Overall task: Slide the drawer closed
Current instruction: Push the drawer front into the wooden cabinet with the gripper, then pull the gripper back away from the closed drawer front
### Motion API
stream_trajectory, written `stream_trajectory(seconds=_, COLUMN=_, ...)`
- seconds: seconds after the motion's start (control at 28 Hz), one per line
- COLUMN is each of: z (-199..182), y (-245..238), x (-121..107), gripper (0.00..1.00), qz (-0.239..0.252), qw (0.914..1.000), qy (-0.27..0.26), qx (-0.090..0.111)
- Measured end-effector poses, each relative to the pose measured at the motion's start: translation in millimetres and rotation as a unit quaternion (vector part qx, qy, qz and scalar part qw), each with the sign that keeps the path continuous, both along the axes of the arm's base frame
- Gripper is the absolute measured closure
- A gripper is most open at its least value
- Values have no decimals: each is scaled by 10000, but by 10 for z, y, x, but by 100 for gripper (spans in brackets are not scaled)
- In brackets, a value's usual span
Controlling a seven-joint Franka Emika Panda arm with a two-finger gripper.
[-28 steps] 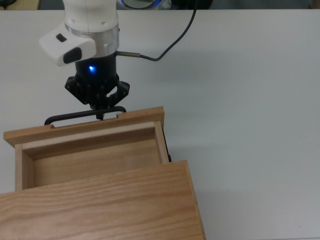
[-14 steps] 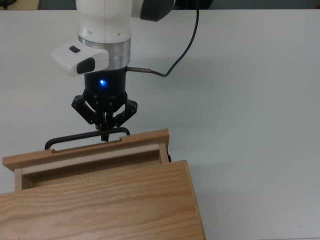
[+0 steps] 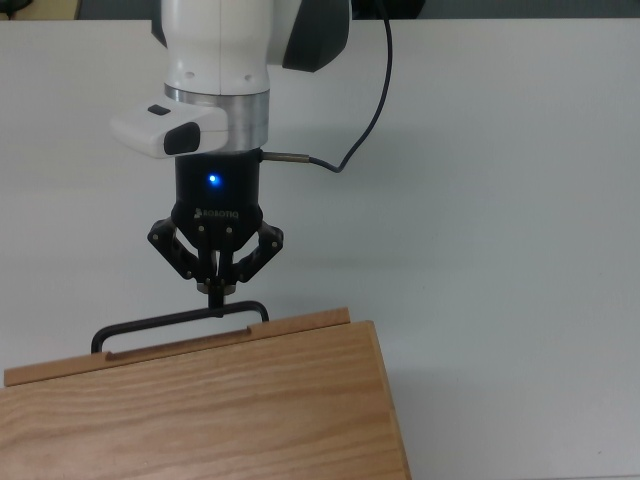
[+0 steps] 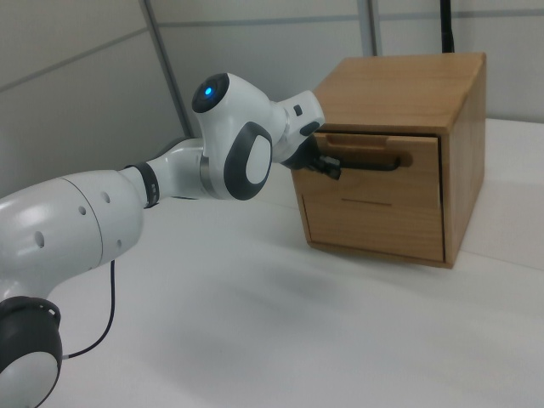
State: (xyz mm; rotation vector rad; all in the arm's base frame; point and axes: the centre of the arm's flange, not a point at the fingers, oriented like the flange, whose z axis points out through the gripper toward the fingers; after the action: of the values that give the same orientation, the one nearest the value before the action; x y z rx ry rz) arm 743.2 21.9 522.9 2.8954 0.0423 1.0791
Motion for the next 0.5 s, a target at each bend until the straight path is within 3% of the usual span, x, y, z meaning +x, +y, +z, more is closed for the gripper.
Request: stream_trajectory(seconds=0.5, z=19, y=48, x=42, gripper=99, qz=120, qw=9992, qy=-377, qx=-12)
